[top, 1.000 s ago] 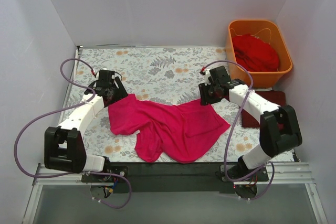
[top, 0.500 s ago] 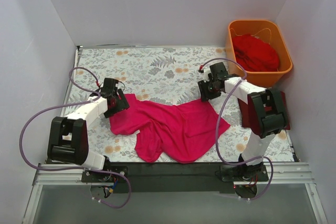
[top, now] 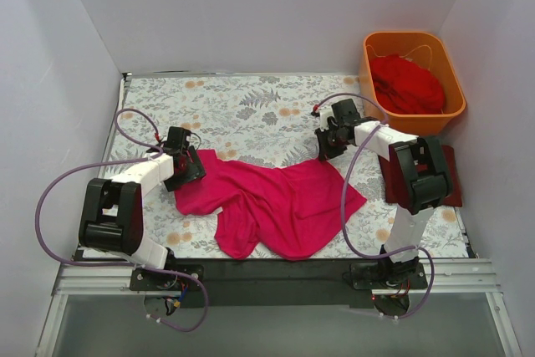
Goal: Fold and stack the t-shirts
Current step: Flatten the tshirt out
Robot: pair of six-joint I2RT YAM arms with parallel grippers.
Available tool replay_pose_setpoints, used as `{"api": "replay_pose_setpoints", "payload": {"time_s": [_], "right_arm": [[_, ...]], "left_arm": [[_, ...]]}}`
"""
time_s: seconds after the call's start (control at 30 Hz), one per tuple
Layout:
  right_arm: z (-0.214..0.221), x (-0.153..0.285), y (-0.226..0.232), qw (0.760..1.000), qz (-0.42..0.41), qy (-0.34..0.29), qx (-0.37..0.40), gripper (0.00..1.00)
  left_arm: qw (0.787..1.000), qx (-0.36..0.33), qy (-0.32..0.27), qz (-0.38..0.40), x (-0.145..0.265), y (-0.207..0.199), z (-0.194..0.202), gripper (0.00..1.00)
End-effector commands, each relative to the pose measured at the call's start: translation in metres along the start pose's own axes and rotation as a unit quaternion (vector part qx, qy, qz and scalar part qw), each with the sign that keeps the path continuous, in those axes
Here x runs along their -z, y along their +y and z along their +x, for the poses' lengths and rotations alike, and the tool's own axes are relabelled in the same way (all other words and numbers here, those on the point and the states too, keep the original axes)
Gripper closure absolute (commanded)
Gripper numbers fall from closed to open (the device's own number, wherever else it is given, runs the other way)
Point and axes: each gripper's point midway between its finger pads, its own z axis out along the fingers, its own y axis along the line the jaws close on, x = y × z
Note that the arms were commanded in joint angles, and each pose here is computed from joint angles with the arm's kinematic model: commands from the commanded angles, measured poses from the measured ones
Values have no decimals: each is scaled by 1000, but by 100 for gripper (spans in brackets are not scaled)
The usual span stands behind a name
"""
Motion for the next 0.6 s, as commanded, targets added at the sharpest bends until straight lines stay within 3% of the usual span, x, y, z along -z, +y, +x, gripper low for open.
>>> {"api": "replay_pose_setpoints", "payload": {"time_s": [0.0, 0.07, 0.2, 0.3, 0.4, 0.43, 0.47, 0.57], "right_arm": [[-26, 17, -10, 999, 37, -31, 9, 99], [-40, 36, -26, 994, 90, -54, -9, 99], [-75, 115, -65, 962, 231, -142, -42, 99], [-86, 146, -75, 941, 273, -192, -51, 99], [-85, 145, -80, 941, 274, -188, -65, 74], [-77, 142, -79, 945, 271, -170, -70, 59], [-73, 138, -77, 947, 265, -164, -82, 52], [-63, 130, -60, 956, 226, -161, -98, 45]], "left_arm": [[1000, -4, -11, -15, -1, 6, -3, 28], [1000, -2, -11, -14, 0, 5, -3, 28], [1000, -1, -12, -12, 1, 5, -3, 28], [1000, -3, -11, -13, 1, 6, -3, 28], [1000, -2, -12, -9, 2, 4, -5, 28], [1000, -2, -13, -10, 2, 4, -4, 28], [1000, -1, -17, -8, 3, 4, -6, 28], [1000, 2, -23, -5, 5, 3, -8, 28]]}}
